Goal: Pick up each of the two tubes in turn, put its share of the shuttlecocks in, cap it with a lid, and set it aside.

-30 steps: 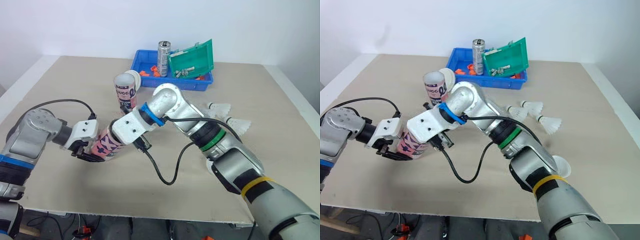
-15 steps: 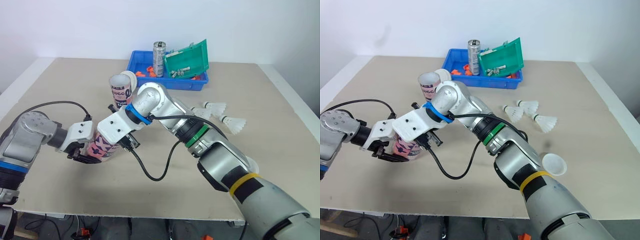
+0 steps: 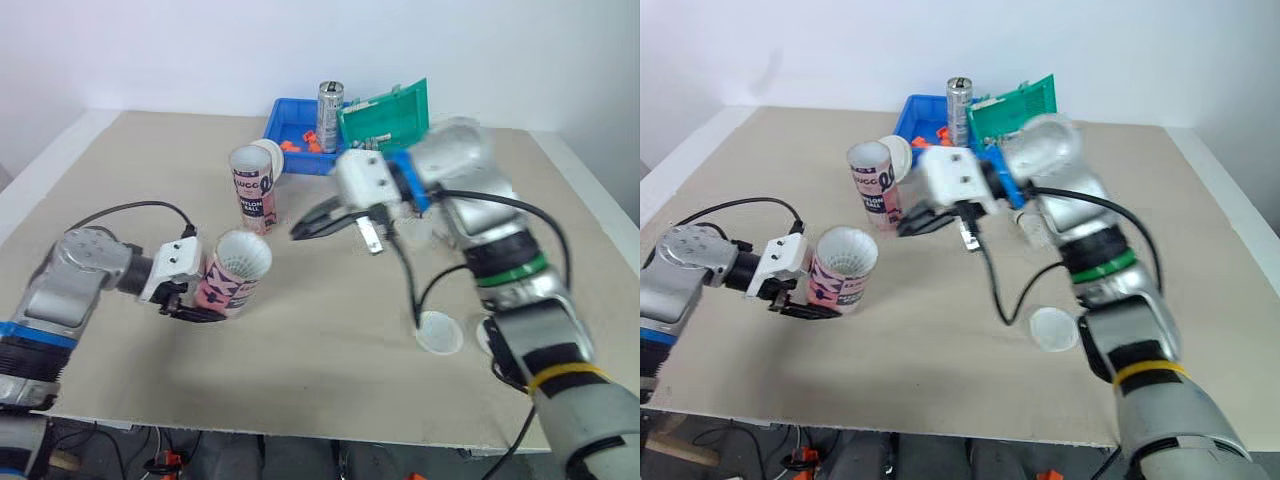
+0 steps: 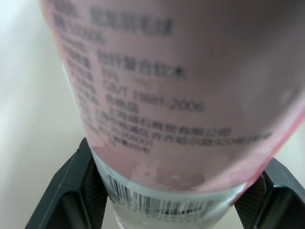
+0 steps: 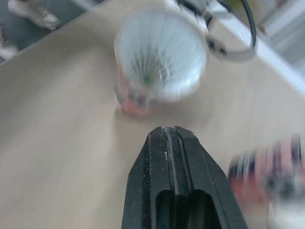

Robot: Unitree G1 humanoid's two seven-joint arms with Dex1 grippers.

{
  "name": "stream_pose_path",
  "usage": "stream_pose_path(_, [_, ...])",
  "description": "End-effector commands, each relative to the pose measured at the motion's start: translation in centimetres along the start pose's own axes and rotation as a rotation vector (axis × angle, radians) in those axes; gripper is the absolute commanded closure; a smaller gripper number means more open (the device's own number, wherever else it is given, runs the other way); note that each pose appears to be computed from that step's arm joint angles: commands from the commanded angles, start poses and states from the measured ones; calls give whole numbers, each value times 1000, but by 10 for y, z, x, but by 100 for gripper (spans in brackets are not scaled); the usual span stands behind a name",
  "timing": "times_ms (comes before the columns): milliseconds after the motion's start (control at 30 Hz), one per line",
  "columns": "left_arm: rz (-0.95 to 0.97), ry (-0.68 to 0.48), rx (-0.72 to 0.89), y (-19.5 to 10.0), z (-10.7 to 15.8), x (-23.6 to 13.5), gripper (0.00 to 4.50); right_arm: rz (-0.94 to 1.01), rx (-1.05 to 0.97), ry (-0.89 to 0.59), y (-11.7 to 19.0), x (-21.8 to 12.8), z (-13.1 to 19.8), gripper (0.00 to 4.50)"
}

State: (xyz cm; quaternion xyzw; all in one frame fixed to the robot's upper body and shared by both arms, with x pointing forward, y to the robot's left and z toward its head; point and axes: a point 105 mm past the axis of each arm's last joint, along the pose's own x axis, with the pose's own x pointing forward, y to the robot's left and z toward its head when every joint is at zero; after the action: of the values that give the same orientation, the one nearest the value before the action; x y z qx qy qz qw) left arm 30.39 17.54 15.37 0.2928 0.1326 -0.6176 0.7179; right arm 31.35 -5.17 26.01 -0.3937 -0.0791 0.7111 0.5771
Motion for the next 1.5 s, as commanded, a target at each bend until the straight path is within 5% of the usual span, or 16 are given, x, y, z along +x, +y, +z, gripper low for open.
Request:
stream_pose_path(33, [56, -127, 63, 4, 28, -5, 143, -46, 25, -8, 20, -23, 8, 436])
stream_pose_path(467, [46, -456, 25, -8, 56, 56, 143, -140, 297, 247, 83, -62, -47, 436])
stream_pose_path(567, [46, -503, -10, -11, 52, 79, 143, -128, 324, 314, 89, -66, -60, 350])
stream_pose_path(800, [-14, -431, -120, -25, 17, 110, 143, -78, 325, 415, 96, -74, -81, 8])
stream_pose_path(1033, [-106, -294, -192, -44, -14, 123, 143, -11, 345, 507, 105, -77, -106, 8])
stream_pose_path(1500, [-126, -234, -196, -51, -30, 128, 143, 70, 377, 566, 110, -77, -133, 8])
